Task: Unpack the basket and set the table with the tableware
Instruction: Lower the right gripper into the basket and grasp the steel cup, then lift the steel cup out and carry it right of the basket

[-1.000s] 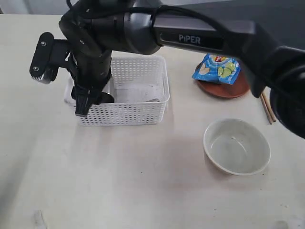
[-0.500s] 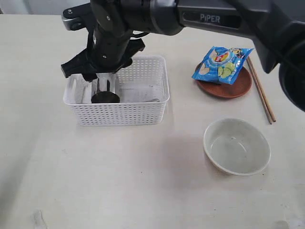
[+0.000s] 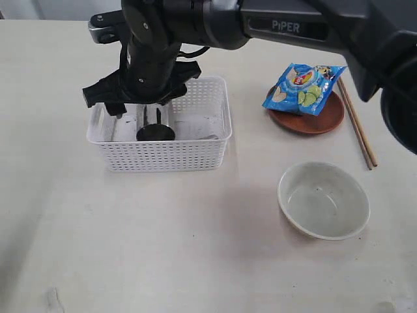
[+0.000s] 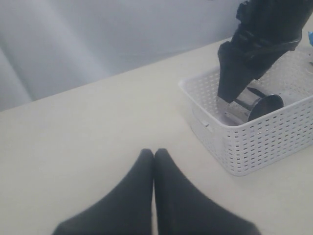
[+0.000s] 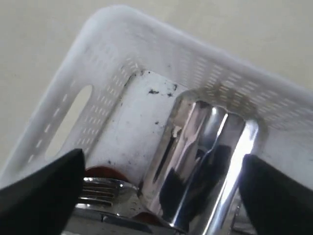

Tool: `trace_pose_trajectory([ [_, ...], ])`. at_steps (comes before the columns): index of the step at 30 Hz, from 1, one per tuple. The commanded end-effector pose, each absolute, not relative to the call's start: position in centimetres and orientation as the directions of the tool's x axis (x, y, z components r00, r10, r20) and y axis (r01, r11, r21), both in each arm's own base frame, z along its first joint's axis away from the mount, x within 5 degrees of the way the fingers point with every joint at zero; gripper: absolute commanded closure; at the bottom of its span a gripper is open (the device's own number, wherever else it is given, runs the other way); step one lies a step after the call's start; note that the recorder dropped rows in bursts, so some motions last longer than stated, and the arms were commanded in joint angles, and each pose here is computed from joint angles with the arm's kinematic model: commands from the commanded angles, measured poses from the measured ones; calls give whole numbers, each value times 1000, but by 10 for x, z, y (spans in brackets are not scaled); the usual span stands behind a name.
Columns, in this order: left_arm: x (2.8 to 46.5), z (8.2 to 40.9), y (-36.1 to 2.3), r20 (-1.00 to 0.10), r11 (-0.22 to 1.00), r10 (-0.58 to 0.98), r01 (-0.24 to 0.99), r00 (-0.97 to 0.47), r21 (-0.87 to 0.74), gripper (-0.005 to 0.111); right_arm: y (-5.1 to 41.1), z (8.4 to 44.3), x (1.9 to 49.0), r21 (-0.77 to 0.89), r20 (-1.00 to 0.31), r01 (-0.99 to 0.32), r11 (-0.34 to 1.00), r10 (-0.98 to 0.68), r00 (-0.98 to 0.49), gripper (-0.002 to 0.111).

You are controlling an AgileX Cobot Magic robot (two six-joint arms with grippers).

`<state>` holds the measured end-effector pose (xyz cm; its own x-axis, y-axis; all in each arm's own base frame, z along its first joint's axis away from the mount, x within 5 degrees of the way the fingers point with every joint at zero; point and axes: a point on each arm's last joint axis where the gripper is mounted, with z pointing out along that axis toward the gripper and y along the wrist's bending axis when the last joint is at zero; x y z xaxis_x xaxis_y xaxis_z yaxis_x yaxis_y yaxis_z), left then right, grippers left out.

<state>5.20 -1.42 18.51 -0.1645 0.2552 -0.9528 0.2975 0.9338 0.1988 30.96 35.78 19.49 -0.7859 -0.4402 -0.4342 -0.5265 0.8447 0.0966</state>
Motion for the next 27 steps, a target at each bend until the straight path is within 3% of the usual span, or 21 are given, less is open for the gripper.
trace_pose_trajectory([
  [1, 52, 184, -15, -954, 934, 248, 304, -169, 189, 107, 356, 201, 308, 80, -434, -528, 846, -447, -782, 3],
  [10, 52, 184, -15, -954, 934, 248, 304, -169, 189, 107, 341, 200, 318, -22, -412, -476, 879, -442, -797, 4],
  [23, 52, 184, -15, -954, 934, 248, 304, -169, 189, 107, 347, 162, 323, 2, -373, -411, 912, -380, -846, 4],
  [25, 52, 184, -15, -954, 934, 248, 304, -169, 189, 107, 347, 159, 323, -1, -368, -412, 911, -384, -847, 20],
  [26, 52, 184, -15, -954, 934, 248, 304, -169, 189, 107, 348, 156, 324, -1, -368, -413, 911, -385, -847, 39],
  [27, 52, 184, -15, -954, 934, 248, 304, -169, 189, 107, 348, 155, 324, 1, -371, -414, 910, -384, -846, 51],
])
